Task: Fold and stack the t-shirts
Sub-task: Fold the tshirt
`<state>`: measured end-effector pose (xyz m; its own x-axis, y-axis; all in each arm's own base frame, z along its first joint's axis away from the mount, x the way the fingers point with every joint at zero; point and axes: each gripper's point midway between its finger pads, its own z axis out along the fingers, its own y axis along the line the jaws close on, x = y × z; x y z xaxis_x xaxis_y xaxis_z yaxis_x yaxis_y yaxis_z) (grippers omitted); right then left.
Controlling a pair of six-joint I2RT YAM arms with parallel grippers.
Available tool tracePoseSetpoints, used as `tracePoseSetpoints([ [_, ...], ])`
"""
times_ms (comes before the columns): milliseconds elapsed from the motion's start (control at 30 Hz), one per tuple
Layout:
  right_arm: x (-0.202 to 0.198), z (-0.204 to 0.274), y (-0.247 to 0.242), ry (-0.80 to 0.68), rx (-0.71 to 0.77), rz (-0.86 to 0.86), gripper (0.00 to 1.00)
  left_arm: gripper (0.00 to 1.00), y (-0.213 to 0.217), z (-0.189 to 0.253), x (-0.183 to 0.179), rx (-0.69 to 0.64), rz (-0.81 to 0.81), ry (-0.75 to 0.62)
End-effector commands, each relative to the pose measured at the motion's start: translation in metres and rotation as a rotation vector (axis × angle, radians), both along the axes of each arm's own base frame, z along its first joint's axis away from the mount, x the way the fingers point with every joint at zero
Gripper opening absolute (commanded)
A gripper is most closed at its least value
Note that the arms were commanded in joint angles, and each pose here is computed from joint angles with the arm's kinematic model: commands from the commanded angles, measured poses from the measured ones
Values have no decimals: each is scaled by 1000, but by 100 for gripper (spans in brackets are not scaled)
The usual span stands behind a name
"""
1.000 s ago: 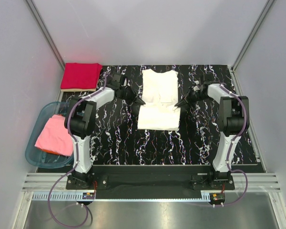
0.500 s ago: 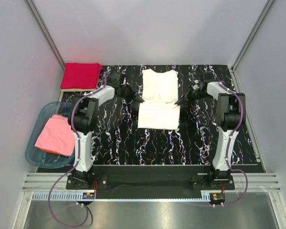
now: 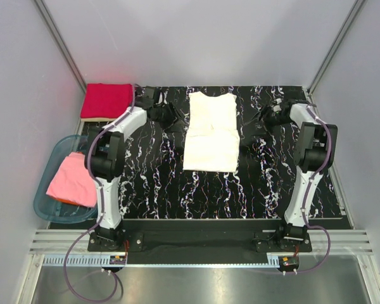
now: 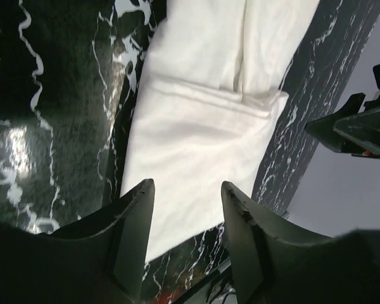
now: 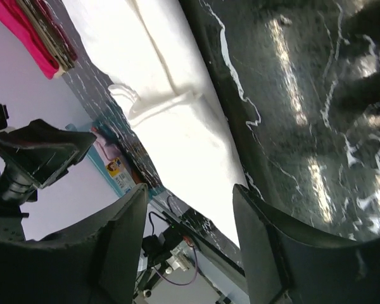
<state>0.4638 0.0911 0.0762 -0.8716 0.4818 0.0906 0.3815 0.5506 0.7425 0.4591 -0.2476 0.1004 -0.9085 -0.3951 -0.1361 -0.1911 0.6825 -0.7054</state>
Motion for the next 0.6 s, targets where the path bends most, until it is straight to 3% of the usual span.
tracePoseSetpoints([
  [0,-20,41,6,-76,-35,46,63,50,5,40,-23,16,-68,-105],
  [133,-50,34,29,-86,-5,110,55,43,-15,31,-48,-17,-150,-105],
  [300,-46,27,56,-144,76,147,25,41,-49,24,-40,-134,-191,-133],
  [367,-38,19,60,-144,104,155,21,42,-57,17,-30,-176,-186,-120],
  [433,-28,20,61,-150,118,158,21,45,-61,24,-14,-188,-177,-145],
  [467,-24,21,60,-162,109,157,26,48,-58,18,-6,-164,-159,-149],
  [500,-19,22,59,-169,93,148,39,49,-56,25,3,-136,-168,-188],
  [567,-15,18,52,-161,75,130,47,52,-47,14,16,-38,-148,-210],
])
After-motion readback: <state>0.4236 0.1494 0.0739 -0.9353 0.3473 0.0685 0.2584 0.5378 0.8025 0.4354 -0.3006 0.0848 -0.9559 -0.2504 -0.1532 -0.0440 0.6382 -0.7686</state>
